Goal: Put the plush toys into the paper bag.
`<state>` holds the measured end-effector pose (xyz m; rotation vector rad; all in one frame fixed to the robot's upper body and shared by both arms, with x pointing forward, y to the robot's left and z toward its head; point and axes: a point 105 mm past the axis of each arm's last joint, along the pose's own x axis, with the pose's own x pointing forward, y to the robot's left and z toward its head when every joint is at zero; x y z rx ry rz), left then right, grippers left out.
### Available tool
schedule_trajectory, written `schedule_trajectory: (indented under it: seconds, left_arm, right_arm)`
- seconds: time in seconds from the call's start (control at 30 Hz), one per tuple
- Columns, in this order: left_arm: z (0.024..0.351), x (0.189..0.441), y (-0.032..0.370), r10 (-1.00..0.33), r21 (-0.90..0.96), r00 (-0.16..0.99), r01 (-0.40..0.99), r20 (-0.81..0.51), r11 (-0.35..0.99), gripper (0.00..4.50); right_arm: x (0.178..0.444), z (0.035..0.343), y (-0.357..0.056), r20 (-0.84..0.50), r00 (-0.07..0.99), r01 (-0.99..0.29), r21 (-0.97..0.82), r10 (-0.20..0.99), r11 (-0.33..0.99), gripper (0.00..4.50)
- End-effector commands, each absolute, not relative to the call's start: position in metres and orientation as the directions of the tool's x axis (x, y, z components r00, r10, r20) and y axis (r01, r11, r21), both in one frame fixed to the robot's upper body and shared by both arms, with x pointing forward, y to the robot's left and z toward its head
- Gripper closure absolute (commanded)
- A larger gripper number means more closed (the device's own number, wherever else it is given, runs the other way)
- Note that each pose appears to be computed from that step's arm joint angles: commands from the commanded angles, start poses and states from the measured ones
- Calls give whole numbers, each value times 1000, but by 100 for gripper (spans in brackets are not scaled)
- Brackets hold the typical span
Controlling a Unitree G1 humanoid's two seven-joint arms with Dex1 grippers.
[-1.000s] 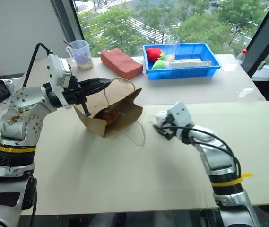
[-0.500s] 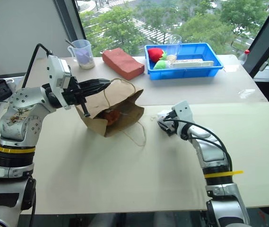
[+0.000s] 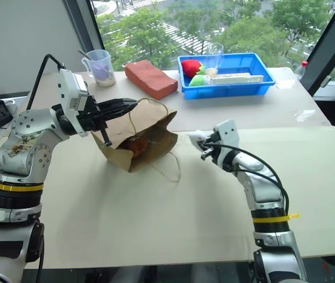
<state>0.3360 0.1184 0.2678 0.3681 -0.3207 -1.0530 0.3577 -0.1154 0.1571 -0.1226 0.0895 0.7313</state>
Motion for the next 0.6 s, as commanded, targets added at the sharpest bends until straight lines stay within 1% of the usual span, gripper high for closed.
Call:
schedule_trajectory:
  seconds: [0.03, 0.1, 0.17, 0.27, 0.43, 0.6]
  left_arm:
    - [285, 331, 118, -885, 475, 447, 756, 128, 451, 450]
    - [286, 331, 116, -886, 475, 445, 756, 132, 450, 450]
    - [286, 331, 115, -887, 475, 443, 757, 134, 450, 450]
    - [286, 328, 110, -894, 472, 427, 766, 133, 436, 450]
    - [286, 326, 108, -896, 468, 423, 770, 135, 434, 450]
    - [284, 323, 106, -902, 458, 412, 781, 131, 424, 450]
  right_arm:
    - [328, 165, -77, -131, 581, -813, -57, 803, 579, 436]
    - [324, 164, -64, -140, 551, -834, -52, 823, 549, 436]
    - [328, 163, -55, -138, 554, -832, -53, 821, 552, 436]
    - [346, 167, -41, -104, 602, -798, -58, 792, 599, 436]
    - [373, 175, -29, -40, 676, -736, -56, 735, 674, 436]
    - [395, 169, -17, -17, 715, -699, -10, 699, 715, 436]
